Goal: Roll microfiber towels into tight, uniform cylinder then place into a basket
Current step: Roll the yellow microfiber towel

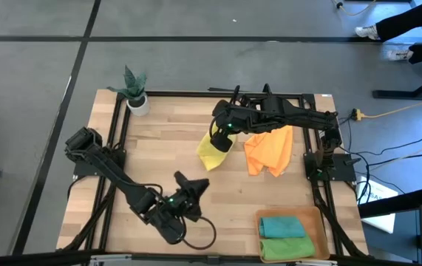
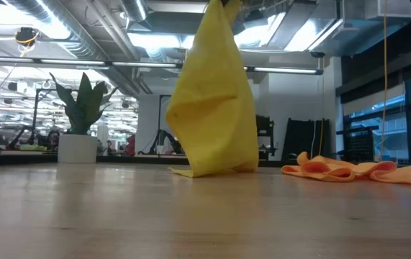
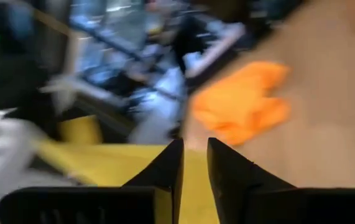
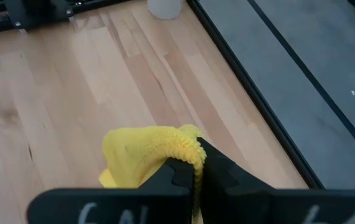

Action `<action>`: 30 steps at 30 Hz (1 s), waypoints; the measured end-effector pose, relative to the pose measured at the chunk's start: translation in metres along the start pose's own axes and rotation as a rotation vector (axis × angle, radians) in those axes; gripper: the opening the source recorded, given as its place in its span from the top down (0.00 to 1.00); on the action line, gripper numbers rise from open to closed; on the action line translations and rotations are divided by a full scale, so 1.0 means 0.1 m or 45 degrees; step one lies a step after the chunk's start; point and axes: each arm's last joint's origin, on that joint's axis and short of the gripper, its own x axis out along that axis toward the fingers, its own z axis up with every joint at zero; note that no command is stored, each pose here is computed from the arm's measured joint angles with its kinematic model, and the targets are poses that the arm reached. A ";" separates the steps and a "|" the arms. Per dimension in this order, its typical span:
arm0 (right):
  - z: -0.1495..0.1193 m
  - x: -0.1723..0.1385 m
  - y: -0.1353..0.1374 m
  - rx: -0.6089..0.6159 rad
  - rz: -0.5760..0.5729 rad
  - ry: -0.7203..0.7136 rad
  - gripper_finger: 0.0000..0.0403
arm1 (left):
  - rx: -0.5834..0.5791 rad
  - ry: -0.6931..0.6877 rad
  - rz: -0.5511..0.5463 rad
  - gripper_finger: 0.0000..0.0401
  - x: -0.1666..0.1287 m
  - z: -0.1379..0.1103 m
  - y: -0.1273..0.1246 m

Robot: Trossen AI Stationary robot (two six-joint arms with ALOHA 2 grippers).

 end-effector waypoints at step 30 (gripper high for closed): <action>0.05 0.00 0.01 0.032 0.052 -0.051 0.98 | 0.165 0.441 0.003 0.82 0.81 -1.20 -0.25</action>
